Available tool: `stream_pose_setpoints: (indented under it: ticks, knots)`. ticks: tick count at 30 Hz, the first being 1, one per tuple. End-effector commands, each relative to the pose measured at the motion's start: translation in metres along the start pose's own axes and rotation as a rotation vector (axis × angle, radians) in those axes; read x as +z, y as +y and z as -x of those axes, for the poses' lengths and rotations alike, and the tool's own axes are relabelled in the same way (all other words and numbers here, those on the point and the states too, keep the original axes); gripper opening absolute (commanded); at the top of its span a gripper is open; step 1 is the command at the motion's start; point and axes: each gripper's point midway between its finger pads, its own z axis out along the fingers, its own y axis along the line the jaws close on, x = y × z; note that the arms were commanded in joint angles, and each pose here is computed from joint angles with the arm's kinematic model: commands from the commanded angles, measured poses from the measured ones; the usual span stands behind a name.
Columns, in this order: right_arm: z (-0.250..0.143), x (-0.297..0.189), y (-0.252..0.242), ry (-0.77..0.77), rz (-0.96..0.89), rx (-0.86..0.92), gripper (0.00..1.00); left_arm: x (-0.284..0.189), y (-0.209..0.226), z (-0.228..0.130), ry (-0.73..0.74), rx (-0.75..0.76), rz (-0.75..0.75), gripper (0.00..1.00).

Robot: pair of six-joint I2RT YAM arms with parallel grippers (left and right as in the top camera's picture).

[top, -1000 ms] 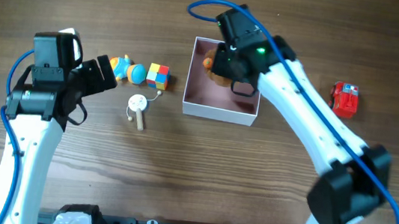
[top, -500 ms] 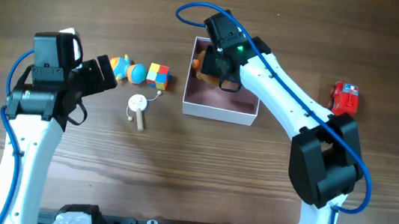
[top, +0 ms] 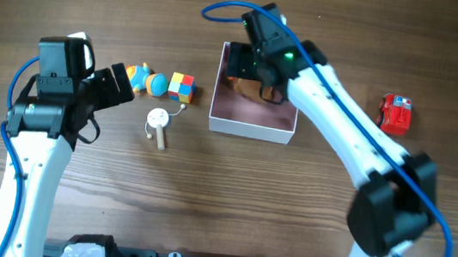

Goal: Pack container
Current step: 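Carry the brown plush left into the white box and release, then move the right gripper to the red fire truck and grasp it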

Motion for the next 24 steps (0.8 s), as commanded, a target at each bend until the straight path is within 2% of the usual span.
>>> stream_pose_setpoints:
  ticks: [1, 6, 10, 15, 24]
  knots:
    - [0.034, -0.064, -0.038, -0.161, -0.129, -0.003, 0.94, -0.002, 0.002, 0.008, -0.020, 0.014, 0.011, 1.00]
    - [0.041, -0.122, -0.115, -0.183, -0.234, 0.126, 0.98, -0.002, 0.002, 0.008, -0.020, 0.014, 0.011, 1.00]
    - [0.036, -0.136, -0.190, -0.143, -0.350, 0.258, 0.99, -0.002, 0.002, 0.008, -0.020, 0.014, 0.011, 1.00]
    - [0.008, -0.116, -0.259, -0.017, -0.381, 0.410, 1.00, -0.002, 0.002, 0.008, -0.020, 0.014, 0.011, 1.00]
    - [-0.060, -0.056, -0.336, 0.241, -0.440, 0.335, 0.99, -0.002, 0.002, 0.008, -0.020, 0.014, 0.011, 1.00]
